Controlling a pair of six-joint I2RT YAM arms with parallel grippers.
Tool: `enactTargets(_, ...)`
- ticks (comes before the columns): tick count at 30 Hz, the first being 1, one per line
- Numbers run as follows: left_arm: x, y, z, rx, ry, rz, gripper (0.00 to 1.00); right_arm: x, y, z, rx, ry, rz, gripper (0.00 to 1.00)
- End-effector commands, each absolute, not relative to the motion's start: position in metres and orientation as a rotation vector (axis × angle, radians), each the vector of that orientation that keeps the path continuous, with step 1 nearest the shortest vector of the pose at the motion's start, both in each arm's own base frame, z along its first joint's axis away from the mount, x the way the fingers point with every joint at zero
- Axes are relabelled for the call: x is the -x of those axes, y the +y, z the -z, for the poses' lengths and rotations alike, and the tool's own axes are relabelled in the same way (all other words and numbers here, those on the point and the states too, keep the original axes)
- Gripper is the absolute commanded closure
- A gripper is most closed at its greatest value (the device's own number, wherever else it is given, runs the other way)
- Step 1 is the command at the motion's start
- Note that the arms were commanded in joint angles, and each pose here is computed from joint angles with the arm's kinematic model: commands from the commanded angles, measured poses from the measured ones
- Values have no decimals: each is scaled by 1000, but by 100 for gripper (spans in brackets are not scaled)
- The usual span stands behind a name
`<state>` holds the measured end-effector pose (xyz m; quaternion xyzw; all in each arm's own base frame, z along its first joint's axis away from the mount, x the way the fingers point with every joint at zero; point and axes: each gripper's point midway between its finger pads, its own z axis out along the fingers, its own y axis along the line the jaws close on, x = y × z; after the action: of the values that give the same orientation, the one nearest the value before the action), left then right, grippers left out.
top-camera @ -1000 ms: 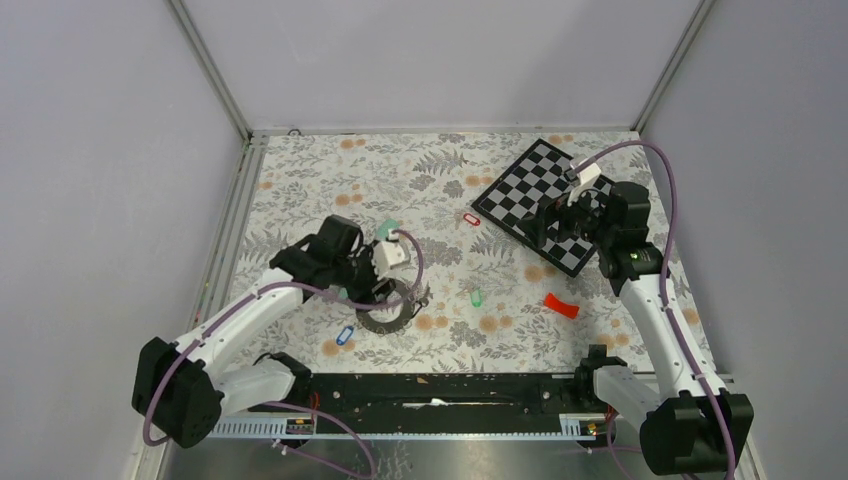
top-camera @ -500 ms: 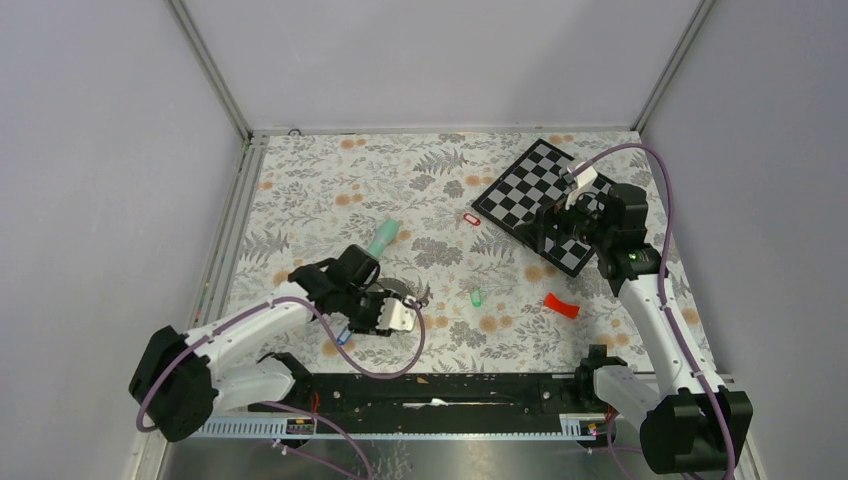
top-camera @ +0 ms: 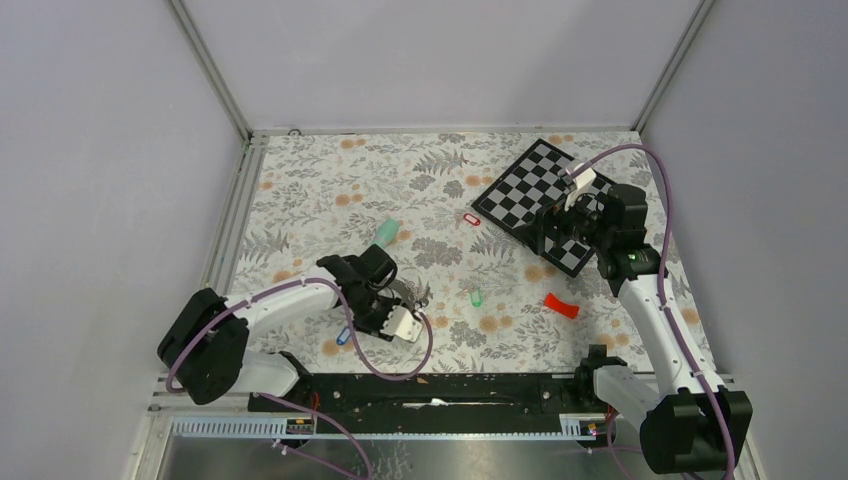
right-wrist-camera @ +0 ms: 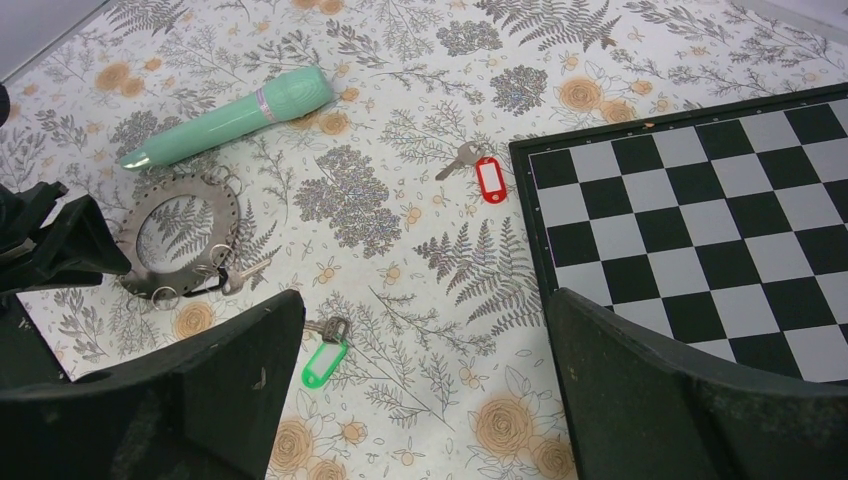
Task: Put the keys on the keyring
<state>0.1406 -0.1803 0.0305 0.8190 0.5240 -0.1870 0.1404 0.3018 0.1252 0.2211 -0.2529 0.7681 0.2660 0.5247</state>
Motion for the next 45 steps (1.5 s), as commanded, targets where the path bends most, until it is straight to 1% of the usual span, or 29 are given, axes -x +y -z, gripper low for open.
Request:
enactTargets(1,-150,-192,-40,-2390,1413,523,60,-298,130,-223,653,1807,-662,1)
enactTargets(4,-149,-191,-38,-2402,1411,531,57,-298,131,-223,658,1804,-663,1)
enactTargets(8,-148,-188,-31,-2431,1428,528,57,-297,131,-223,658,1804,-663,1)
enactTargets(12,-146,-186,-26,-2451,1437,529,60,-297,131,-223,659,1802,-661,1)
enactTargets(16,-144,-185,-23,-2461,1448,529,69,-297,131,-223,660,1803,-664,1)
enactTargets(20,-147,-183,-26,-2454,1469,500,85,-297,131,-222,660,1803,-664,1)
enactTargets(25,-151,-187,-40,-2392,1482,477,100,-297,131,-223,661,1800,-663,1)
enactTargets(28,-157,-199,-57,-2301,1500,499,100,-297,131,-225,659,1795,-666,1)
enactTargets(30,-166,-214,-79,-2191,1499,551,100,-298,132,-230,652,1790,-670,1)
enactTargets(36,-184,-259,-164,-1809,1374,850,100,-301,143,-256,625,1752,-756,1)
enactTargets(39,-182,-274,-199,-1680,1269,989,100,-294,161,-261,696,1724,-848,1)
enactTargets(45,-192,-294,-236,-1486,1238,1202,100,-267,211,-265,902,1655,-1033,1)
